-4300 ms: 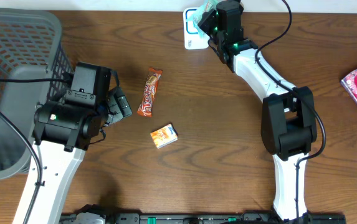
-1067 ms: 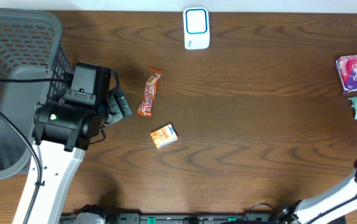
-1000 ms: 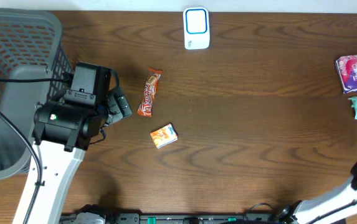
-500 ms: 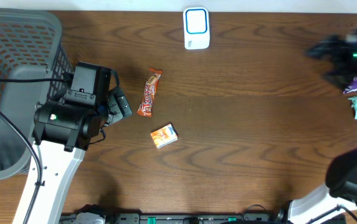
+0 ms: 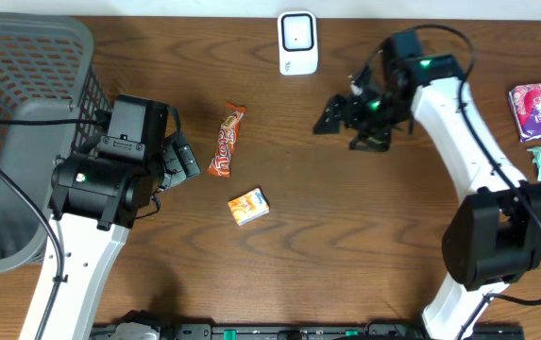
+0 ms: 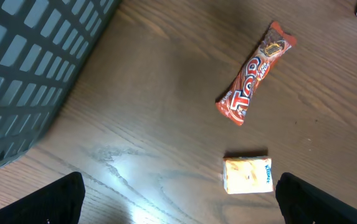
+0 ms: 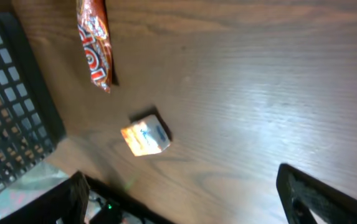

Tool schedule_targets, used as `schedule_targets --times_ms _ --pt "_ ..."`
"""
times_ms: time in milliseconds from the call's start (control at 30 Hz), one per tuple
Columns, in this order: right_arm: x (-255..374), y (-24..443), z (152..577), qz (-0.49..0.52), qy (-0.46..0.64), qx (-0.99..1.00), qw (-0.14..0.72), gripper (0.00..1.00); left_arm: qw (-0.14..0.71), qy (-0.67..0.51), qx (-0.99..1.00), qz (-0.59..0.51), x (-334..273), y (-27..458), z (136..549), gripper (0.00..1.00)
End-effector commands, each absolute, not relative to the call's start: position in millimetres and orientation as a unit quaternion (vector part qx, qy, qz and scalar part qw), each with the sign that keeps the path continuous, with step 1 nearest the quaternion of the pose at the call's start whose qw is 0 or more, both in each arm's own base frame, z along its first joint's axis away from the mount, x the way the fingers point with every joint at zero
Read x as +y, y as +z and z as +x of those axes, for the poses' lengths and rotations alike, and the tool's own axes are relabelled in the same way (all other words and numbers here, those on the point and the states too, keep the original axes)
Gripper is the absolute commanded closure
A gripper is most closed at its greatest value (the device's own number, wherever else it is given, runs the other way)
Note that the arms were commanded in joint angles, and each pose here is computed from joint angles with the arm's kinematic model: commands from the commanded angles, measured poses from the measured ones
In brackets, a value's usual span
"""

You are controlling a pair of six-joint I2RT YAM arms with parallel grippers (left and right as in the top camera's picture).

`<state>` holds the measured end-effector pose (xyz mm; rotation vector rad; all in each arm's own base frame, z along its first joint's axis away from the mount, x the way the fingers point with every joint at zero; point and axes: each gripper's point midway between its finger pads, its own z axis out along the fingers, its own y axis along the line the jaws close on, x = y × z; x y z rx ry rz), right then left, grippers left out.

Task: Scan the item barcode
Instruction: 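Grasp the small orange box with the right gripper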

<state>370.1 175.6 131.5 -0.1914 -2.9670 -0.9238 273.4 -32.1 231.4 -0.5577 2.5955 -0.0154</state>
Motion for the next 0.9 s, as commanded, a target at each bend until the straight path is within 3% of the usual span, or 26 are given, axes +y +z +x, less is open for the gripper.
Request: schedule_targets --times_ms 0,167,367,567,867 --pt "198 109 348 -0.099 -0.302 -0.946 0.063 0.08 0.245 -0.004 0.947 -0.207 -30 235 274 0.02" --pt "234 71 314 -0.112 -0.302 -0.941 0.107 0.09 0.245 -0.004 0.947 -0.207 -30 235 274 0.02" --pt "285 58 284 -0.105 -0.336 -0.926 0.135 0.14 0.245 -0.004 0.947 -0.207 -30 235 274 0.02" --pt "304 54 254 -0.149 -0.314 -0.919 0.186 0.29 0.245 -0.004 0.947 -0.207 -30 235 274 0.02" --pt "329 38 219 -0.225 -0.247 -0.92 0.205 0.37 0.245 -0.004 0.947 -0.207 -30 235 274 0.02"
